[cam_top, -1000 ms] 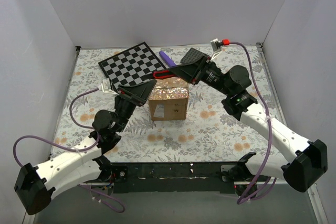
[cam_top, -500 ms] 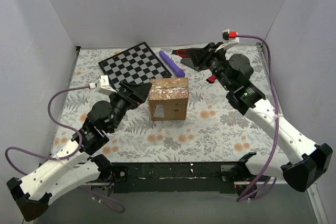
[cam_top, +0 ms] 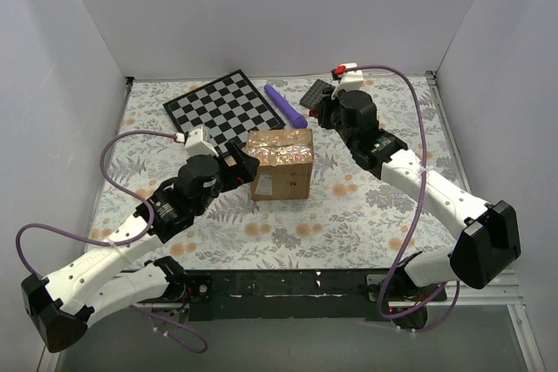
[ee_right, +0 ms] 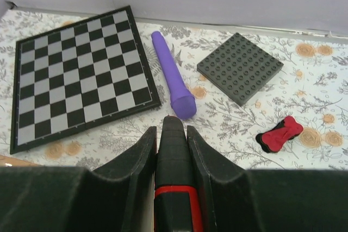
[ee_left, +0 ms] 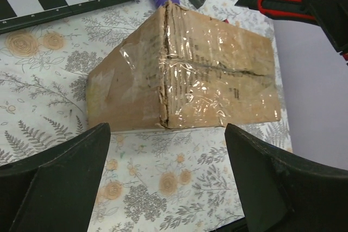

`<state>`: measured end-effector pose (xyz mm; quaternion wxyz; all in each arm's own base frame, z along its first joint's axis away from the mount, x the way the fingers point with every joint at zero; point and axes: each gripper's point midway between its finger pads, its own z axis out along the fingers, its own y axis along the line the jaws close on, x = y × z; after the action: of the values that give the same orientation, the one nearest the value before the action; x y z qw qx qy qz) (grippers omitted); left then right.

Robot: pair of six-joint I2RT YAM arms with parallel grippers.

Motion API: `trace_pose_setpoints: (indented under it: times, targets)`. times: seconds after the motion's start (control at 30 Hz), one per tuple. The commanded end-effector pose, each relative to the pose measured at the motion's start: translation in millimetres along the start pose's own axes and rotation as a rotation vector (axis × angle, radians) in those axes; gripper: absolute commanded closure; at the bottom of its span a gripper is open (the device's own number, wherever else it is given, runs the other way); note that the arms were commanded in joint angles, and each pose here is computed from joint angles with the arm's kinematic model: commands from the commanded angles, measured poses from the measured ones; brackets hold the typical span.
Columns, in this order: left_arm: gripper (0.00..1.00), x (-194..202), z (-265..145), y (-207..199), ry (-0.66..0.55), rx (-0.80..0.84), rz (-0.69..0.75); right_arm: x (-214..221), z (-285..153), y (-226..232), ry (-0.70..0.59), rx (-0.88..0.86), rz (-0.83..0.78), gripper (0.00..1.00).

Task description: Unpack the express box

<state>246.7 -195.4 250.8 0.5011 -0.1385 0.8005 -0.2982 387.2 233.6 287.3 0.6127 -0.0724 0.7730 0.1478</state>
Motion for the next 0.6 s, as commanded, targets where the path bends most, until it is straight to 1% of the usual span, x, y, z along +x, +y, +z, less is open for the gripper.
trace_pose_setpoints:
  times: [0.0, 0.07, 0.1, 0.17, 0.23, 0.27, 0.3, 0.4, 0.43, 0.53, 0.57]
  targets:
    - [0.13, -4, 1, 0, -0.006, -0.007, 0.042, -3, 0, 1, -0.034, -0.012, -0.020, 0.99]
    - [0.13, -4, 4, 2, -0.017, -0.005, 0.039, 6, 1, 6, -0.009, -0.042, -0.022, 0.99]
    - [0.13, -6, 6, -5, -0.018, 0.029, 0.032, 8, 0, 8, -0.003, -0.052, -0.022, 0.99]
    - [0.15, -7, 10, -4, -0.017, 0.044, 0.055, 17, -2, 12, 0.022, -0.071, -0.027, 0.99]
    - [0.16, -11, 18, 1, -0.009, 0.031, 0.047, 21, -7, 16, 0.035, -0.086, -0.024, 0.99]
    - [0.19, -13, 21, 3, -0.005, 0.034, 0.054, 28, -8, 17, 0.050, -0.095, -0.024, 0.99]
    - [0.27, -16, 24, 2, -0.005, 0.048, 0.053, 30, -10, 18, 0.056, -0.098, -0.023, 0.99]
    - [0.34, -22, 33, 6, 0.034, 0.103, 0.057, 39, -17, 23, 0.073, -0.117, -0.012, 0.99]
    - [0.36, -23, 37, 9, 0.041, 0.097, 0.062, 38, -21, 25, 0.070, -0.124, -0.007, 0.99]
    - [0.36, -23, 42, 5, 0.068, 0.122, 0.123, 44, -28, 25, 0.085, -0.129, 0.010, 0.99]
    - [0.36, -14, 43, -1, 0.125, 0.166, 0.135, 45, -30, 26, 0.087, -0.135, 0.014, 0.99]
